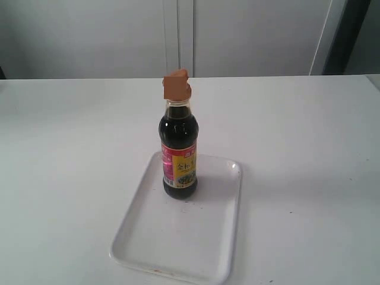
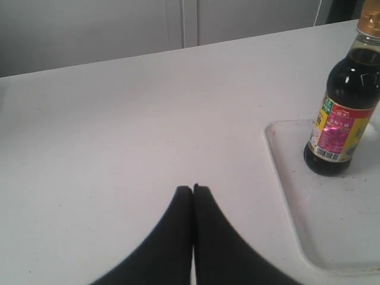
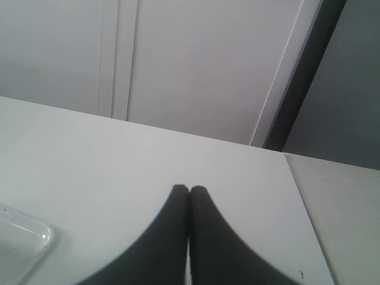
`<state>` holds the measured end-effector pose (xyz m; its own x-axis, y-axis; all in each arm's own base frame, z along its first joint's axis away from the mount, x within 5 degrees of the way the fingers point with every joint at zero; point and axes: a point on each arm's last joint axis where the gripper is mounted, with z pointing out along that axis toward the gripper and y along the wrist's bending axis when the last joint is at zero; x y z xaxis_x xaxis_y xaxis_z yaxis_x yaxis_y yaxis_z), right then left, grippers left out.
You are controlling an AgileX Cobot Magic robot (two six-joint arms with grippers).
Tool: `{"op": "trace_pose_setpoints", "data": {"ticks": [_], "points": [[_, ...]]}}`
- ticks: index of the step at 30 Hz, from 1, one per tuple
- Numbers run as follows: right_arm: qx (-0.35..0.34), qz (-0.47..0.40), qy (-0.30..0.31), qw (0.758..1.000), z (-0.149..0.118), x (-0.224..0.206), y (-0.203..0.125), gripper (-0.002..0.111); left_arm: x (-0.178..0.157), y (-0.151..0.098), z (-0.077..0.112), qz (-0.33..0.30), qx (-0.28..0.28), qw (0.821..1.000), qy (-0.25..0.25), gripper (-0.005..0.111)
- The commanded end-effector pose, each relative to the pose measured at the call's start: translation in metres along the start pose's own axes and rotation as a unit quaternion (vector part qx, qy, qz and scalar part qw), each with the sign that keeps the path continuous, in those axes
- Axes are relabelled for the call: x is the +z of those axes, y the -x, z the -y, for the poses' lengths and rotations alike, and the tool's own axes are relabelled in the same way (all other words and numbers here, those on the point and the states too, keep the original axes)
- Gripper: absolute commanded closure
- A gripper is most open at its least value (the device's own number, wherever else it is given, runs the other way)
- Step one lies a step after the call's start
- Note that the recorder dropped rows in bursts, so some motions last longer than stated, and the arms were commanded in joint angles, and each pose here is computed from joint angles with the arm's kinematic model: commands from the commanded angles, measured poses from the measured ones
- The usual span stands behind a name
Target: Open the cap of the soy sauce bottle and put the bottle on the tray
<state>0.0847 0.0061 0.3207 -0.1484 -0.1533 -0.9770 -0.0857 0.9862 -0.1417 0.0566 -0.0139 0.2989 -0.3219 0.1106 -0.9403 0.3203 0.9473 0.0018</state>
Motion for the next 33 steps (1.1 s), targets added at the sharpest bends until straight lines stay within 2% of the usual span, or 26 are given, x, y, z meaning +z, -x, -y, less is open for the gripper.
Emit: {"op": "trace_pose_setpoints", "data": {"ticks": [1,8,13,16,21,27,33], "points": [[0.004,0.007,-0.005,1.0,0.001,0.0,0.0,0.108,0.0,-0.001,-0.001,0.001,0.001,1.0,0.003,0.107],[0.004,0.007,-0.005,1.0,0.001,0.0,0.0,0.108,-0.001,-0.001,0.001,0.005,-0.002,1.0,-0.006,0.107],[0.004,0.007,-0.005,1.0,0.001,0.0,0.0,0.108,-0.002,0.0,0.007,0.016,0.06,0.997,-0.04,0.107],[0.004,0.007,-0.005,1.0,0.001,0.0,0.0,0.108,-0.002,0.0,0.007,0.016,0.065,0.997,-0.039,0.107],[0.004,0.007,-0.005,1.0,0.001,0.0,0.0,0.108,0.001,-0.003,0.006,0.019,0.078,0.997,-0.015,0.107],[0.004,0.007,-0.005,1.0,0.001,0.0,0.0,0.108,0.013,-0.017,0.0,0.024,0.032,0.998,0.039,0.107],[0.004,0.007,-0.005,1.0,0.001,0.0,0.0,0.108,0.023,-0.033,-0.005,0.02,0.002,0.997,0.071,0.107]]}}
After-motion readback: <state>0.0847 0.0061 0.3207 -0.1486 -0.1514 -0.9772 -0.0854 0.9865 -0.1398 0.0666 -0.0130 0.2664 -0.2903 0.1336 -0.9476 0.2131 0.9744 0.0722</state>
